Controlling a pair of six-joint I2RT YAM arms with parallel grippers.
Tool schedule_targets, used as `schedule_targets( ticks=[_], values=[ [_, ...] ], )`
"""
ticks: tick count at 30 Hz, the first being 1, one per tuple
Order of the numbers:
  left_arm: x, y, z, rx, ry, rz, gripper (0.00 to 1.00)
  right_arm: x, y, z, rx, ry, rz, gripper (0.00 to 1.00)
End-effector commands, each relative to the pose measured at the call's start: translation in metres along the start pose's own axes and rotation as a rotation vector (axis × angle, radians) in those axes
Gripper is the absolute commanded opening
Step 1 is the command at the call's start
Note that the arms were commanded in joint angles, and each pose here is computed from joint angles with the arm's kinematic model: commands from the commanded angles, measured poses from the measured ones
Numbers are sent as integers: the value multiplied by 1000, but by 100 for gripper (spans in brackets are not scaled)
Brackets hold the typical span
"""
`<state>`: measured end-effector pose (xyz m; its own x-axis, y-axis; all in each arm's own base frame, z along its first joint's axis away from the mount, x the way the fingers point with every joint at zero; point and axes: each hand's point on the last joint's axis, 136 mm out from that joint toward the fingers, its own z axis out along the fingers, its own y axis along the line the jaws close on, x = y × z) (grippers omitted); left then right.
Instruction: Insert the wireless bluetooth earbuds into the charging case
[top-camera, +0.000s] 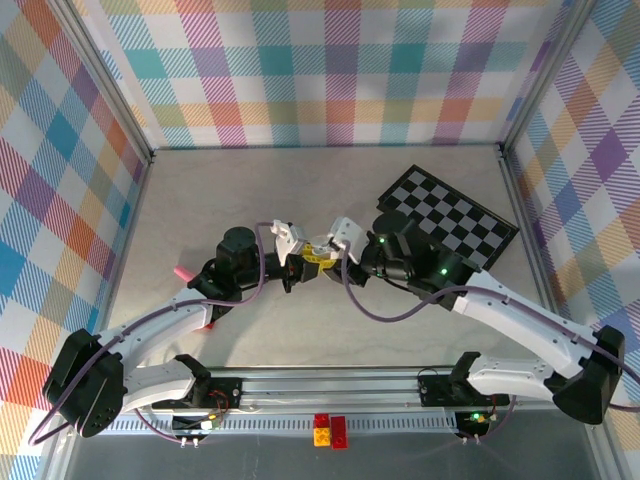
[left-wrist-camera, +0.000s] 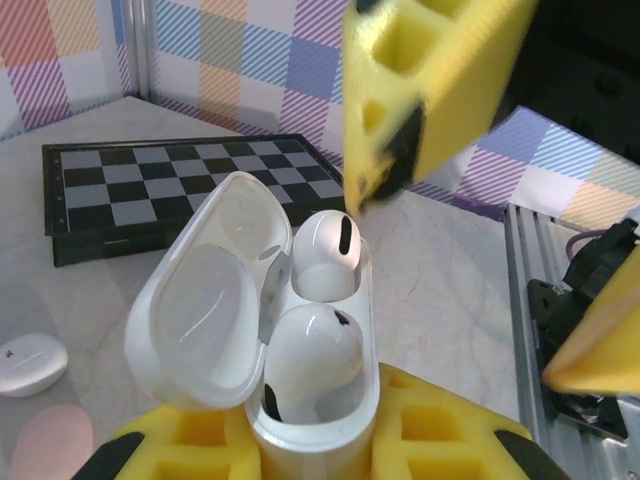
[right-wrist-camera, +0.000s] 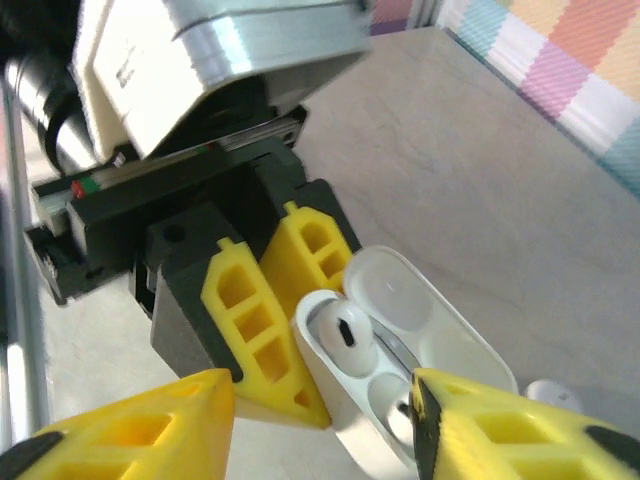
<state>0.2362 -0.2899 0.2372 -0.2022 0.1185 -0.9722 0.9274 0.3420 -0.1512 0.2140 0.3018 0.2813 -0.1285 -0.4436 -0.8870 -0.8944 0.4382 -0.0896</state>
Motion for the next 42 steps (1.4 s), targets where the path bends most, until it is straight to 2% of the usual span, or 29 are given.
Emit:
schedule_targets(
  ticks=[1, 8, 13, 21, 33, 42],
  values=[
    [-7, 2, -4, -16, -36, 90, 0, -21, -7, -8, -33, -94, 119, 62],
    [-2, 2, -2, -5, -52, 189, 0, -18, -47, -2, 19, -51, 410, 73],
    [3, 3, 0, -4, -44, 250, 0, -14, -58, 10, 18, 28, 495, 76],
    [2, 4, -2, -20, -13, 330, 0, 6, -69, 28, 11, 255, 609, 77],
    [-2, 3, -9, -46, 14, 348, 0, 25, -60, 40, -66, 386, 635, 78],
    [-9, 9, -9, -78, -10, 266, 0, 24, -34, 22, -189, 343, 524, 81]
  ],
)
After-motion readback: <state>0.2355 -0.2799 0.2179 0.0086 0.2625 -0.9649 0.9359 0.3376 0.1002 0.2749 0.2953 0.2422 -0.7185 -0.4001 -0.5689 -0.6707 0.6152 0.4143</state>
